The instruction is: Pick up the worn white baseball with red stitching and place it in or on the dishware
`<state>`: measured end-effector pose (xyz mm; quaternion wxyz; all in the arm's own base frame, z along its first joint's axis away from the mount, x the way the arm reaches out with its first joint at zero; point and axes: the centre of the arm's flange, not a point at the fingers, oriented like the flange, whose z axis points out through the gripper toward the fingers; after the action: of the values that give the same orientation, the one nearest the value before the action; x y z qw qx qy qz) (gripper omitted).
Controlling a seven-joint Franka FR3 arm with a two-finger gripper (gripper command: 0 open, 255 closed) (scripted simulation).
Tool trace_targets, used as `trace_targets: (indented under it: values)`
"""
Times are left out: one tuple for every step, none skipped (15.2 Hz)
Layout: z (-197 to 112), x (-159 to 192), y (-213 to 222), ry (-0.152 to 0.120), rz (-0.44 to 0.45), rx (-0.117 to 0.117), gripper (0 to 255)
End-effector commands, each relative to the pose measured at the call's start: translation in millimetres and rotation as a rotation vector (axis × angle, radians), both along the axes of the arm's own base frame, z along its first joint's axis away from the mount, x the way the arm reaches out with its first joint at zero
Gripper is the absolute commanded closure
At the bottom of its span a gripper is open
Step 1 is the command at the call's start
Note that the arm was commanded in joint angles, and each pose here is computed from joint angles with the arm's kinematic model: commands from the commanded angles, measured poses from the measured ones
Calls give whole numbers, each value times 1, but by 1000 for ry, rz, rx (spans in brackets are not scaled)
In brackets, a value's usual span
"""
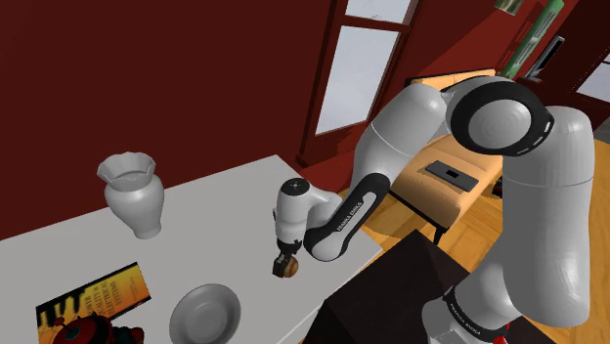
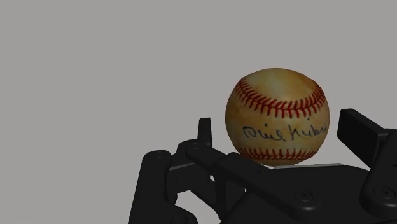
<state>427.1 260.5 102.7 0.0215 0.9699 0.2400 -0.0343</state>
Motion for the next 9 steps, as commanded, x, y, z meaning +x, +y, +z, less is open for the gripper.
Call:
trace_targets:
  values:
    - [0, 0, 0, 0, 0, 0, 0]
    - [0, 0, 0, 0, 0, 0, 255]
    - [0, 0, 0, 0, 0, 0, 255]
    - [0, 0, 0, 0, 0, 0, 255]
    - [0, 0, 0, 0, 0, 0, 255]
    - [0, 0, 0, 0, 0, 0, 255]
    - [0, 0, 0, 0, 0, 0, 255]
    - [0, 0, 0, 0, 0, 0, 255]
    - [0, 0, 0, 0, 0, 0, 255]
